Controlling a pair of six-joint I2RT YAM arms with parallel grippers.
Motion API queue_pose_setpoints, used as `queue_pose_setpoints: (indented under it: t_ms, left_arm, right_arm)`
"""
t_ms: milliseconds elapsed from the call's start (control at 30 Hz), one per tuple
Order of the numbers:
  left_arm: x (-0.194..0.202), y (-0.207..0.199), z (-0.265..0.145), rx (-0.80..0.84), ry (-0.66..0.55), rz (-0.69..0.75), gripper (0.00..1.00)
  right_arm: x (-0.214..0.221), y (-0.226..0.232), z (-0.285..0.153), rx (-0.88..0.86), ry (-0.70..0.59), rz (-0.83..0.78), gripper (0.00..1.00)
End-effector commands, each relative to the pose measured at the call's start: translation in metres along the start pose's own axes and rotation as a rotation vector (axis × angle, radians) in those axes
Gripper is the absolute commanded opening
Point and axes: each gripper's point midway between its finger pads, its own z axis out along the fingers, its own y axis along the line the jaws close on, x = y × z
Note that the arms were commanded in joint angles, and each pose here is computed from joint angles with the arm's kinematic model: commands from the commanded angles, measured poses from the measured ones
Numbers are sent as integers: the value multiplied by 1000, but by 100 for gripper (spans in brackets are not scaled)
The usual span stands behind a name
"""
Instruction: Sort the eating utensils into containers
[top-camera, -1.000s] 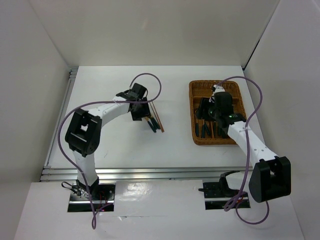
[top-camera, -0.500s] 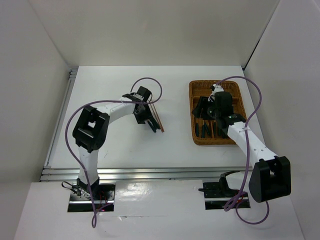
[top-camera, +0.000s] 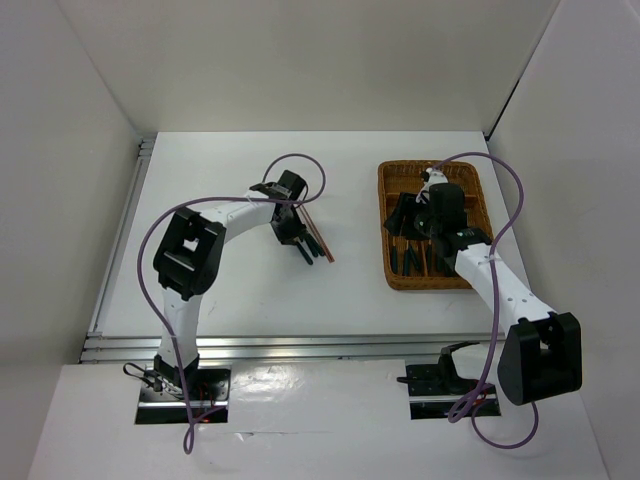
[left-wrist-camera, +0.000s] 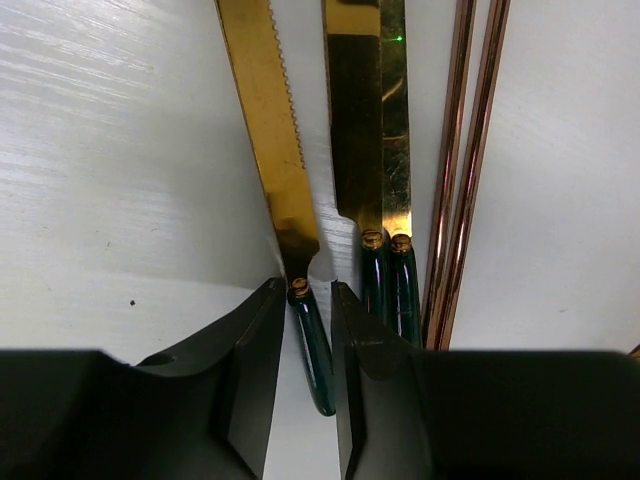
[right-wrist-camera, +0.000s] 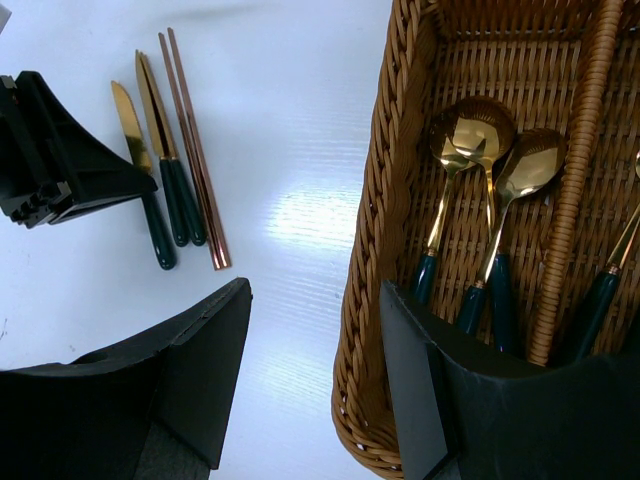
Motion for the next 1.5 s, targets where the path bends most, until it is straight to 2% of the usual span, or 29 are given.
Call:
queue_pose_setpoints:
  t_ms: [0, 267, 400, 733, 967, 1233, 1467]
  left_arm:
    - [4, 11, 7, -64, 19, -24, 39]
    - [12, 21, 15, -96, 43, -11, 16]
    - [9, 19, -5, -67, 22, -14, 16]
    - [-36, 20, -78, 81, -149, -49, 16]
    - [-44, 16, -98, 160, -184, -38, 16]
    - [-44, 10, -111, 236, -193, -21, 16]
    - [-51, 12, -119, 251, -207, -36, 16]
  right_arm:
    - [-14, 5, -5, -24, -61, -9, 62]
    - [-13, 14, -3, -78, -52, -13, 62]
    - [-10, 37, 1, -204, -20, -35, 65]
    - [13, 120, 21, -413, 29, -157, 67]
    - [29, 192, 31, -578, 36, -254, 71]
    - [33, 232, 57, -631, 60, -316, 77]
    - [49, 241, 82, -613, 107, -335, 78]
